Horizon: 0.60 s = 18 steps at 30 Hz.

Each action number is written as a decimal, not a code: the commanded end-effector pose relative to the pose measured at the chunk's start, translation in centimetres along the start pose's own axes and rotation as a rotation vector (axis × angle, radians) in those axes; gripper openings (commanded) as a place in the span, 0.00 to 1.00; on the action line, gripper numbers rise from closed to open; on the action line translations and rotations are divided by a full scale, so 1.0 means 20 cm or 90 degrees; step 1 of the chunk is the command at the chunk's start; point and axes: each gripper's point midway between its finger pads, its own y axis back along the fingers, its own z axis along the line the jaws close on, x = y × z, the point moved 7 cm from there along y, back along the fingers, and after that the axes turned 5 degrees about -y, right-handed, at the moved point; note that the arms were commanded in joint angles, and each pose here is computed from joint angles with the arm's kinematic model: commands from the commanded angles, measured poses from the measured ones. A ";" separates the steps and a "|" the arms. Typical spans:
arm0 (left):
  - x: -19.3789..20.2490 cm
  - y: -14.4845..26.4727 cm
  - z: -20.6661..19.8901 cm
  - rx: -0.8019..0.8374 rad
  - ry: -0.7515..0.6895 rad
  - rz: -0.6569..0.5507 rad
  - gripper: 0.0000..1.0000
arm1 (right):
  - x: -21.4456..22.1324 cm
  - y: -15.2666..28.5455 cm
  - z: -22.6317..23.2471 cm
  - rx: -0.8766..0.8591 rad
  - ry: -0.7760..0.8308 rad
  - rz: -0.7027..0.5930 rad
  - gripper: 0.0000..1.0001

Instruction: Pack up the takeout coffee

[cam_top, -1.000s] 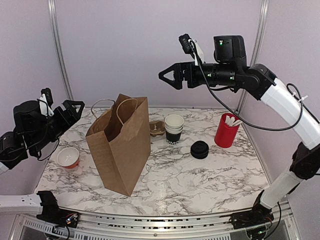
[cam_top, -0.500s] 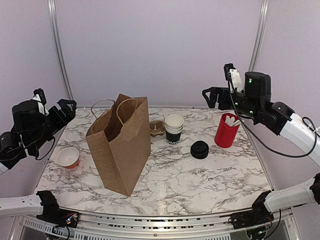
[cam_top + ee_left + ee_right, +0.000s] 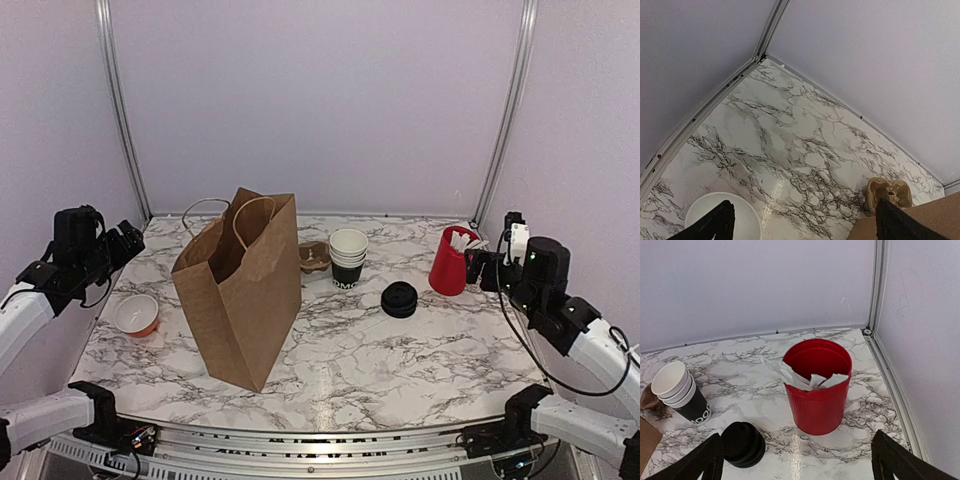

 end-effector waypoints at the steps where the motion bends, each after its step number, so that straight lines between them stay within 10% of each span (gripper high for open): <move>1: 0.01 -0.11 0.08 0.029 0.012 -0.003 0.99 | 0.09 0.01 -0.14 0.046 -0.022 -0.078 1.00; 18: 0.12 -0.22 0.31 -0.030 -0.141 -0.109 0.99 | 0.35 -0.17 -0.49 0.185 -0.021 -0.233 0.99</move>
